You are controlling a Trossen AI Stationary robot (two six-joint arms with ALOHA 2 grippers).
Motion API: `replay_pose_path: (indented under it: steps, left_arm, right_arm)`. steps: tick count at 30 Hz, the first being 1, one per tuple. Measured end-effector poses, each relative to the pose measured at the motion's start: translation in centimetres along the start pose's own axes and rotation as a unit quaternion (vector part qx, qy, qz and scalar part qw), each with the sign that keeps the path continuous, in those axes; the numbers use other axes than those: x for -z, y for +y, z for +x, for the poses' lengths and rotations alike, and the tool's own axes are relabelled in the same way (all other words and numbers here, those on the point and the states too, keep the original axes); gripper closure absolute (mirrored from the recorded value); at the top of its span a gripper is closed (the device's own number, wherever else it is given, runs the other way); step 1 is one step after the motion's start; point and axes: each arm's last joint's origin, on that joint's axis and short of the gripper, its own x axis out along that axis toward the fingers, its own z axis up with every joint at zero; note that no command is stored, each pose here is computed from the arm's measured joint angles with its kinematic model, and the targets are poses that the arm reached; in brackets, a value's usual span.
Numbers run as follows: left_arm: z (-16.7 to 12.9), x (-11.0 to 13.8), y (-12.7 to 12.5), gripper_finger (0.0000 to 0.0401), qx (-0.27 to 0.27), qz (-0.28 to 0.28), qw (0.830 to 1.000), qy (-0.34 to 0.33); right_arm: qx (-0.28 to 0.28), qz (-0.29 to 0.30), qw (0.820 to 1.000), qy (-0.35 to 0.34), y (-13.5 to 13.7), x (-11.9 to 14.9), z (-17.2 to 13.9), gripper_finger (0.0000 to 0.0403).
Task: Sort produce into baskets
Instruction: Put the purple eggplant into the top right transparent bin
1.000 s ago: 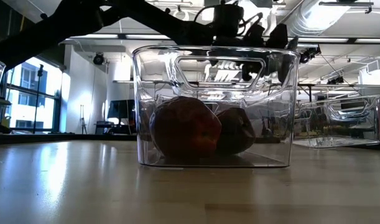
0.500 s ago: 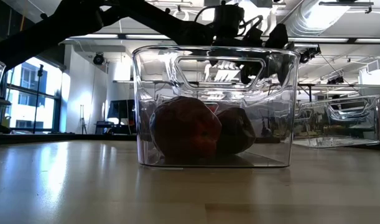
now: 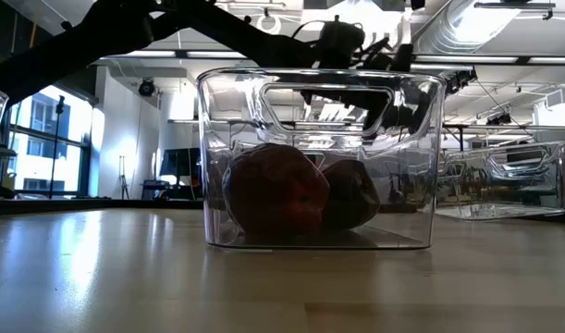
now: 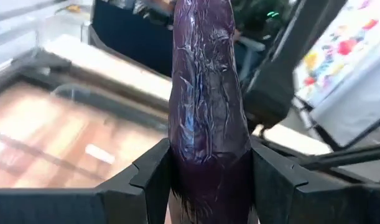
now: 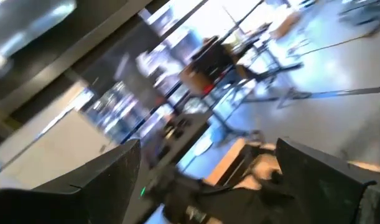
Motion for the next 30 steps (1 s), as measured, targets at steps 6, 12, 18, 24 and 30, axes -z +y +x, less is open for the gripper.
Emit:
replay_pose_path:
  steps: [6, 12, 18, 24, 30]
  left_arm:
    - [-3.6, -4.3, 2.1, 0.0238, -0.022, 0.005, 1.0, -0.012]
    - [-8.7, -7.2, 6.5, 0.0238, -0.101, 0.008, 0.994, 0.033]
    - [-13.4, -9.7, 9.3, 0.0238, -0.148, 0.007, 0.988, 0.049]
    - [-16.5, -12.6, 8.3, 0.0238, -0.15, 0.025, 0.988, 0.01]
    - [-18.1, -14.5, 5.7, 0.0238, -0.137, 0.057, 0.989, -0.017]
  right_arm:
    - [0.033, -0.007, 0.999, -0.035, -0.7, -0.9, -0.2, 0.0039]
    - [0.085, -0.017, 0.996, 0.019, -1.8, -0.3, -1.3, 0.0039]
    - [0.231, -0.024, 0.965, 0.124, -4.4, 1.8, -3.0, 0.0039]
    - [0.411, -0.007, 0.885, 0.216, -7.4, 3.7, -4.7, 0.0078]
    - [0.556, -0.061, 0.781, 0.278, -10.2, 4.5, -4.7, 0.0278]
